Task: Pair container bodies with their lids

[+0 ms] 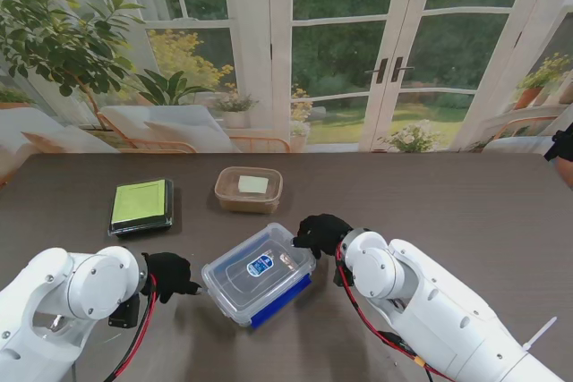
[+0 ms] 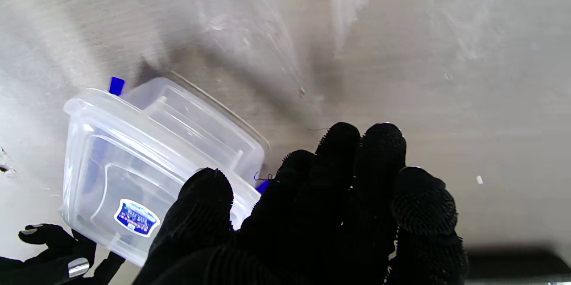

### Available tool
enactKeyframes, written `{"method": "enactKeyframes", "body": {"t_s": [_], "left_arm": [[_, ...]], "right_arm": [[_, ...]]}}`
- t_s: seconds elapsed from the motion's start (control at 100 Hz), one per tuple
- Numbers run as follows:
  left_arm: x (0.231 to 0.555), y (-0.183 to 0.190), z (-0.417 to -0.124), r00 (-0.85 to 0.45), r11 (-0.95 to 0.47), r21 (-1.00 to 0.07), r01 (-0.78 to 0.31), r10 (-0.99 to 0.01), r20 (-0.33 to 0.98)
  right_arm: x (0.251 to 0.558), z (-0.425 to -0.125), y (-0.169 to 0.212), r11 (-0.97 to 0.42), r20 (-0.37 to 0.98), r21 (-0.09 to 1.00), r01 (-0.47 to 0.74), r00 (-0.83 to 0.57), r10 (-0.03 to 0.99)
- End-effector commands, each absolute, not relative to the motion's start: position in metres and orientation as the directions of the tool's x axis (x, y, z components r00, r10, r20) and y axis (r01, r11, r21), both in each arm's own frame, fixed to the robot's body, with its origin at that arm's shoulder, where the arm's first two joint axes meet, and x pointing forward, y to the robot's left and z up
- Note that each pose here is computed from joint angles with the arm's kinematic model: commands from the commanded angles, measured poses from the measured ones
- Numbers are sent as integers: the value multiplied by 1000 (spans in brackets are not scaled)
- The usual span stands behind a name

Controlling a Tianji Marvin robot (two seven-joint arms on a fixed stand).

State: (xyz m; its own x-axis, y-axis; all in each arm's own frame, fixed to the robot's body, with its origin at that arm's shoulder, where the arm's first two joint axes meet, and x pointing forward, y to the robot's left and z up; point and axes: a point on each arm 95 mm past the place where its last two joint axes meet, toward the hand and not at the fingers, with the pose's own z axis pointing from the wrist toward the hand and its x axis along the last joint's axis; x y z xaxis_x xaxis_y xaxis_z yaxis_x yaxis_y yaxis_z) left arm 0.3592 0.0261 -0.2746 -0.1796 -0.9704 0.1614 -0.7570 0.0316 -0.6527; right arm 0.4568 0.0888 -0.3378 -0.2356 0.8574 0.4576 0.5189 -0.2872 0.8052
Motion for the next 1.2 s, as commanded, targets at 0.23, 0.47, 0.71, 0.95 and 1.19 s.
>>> {"method": "enactKeyframes", "body": {"t_s": [0.23, 0.47, 0.71, 0.95, 1.19], "left_arm": [[388, 25, -250, -375, 88, -832, -548, -915, 151], [417, 14, -264, -518, 102, -879, -466, -836, 178], [429, -6, -287, -603, 77, -904, -421, -768, 215], [423, -22, -303, -662, 132, -917, -377, -730, 167], [415, -26, -312, -681, 176, -905, -388, -717, 152]], "right_arm": [[454, -330, 75, -298, 430, 825, 480, -192, 882], [438, -323, 50, -317, 410, 841, 439, -136, 902], [406, -326, 32, -345, 425, 825, 448, -88, 901], [387, -335, 30, -342, 426, 822, 456, -91, 900], [380, -349, 38, -359, 440, 810, 464, -77, 894]]}}
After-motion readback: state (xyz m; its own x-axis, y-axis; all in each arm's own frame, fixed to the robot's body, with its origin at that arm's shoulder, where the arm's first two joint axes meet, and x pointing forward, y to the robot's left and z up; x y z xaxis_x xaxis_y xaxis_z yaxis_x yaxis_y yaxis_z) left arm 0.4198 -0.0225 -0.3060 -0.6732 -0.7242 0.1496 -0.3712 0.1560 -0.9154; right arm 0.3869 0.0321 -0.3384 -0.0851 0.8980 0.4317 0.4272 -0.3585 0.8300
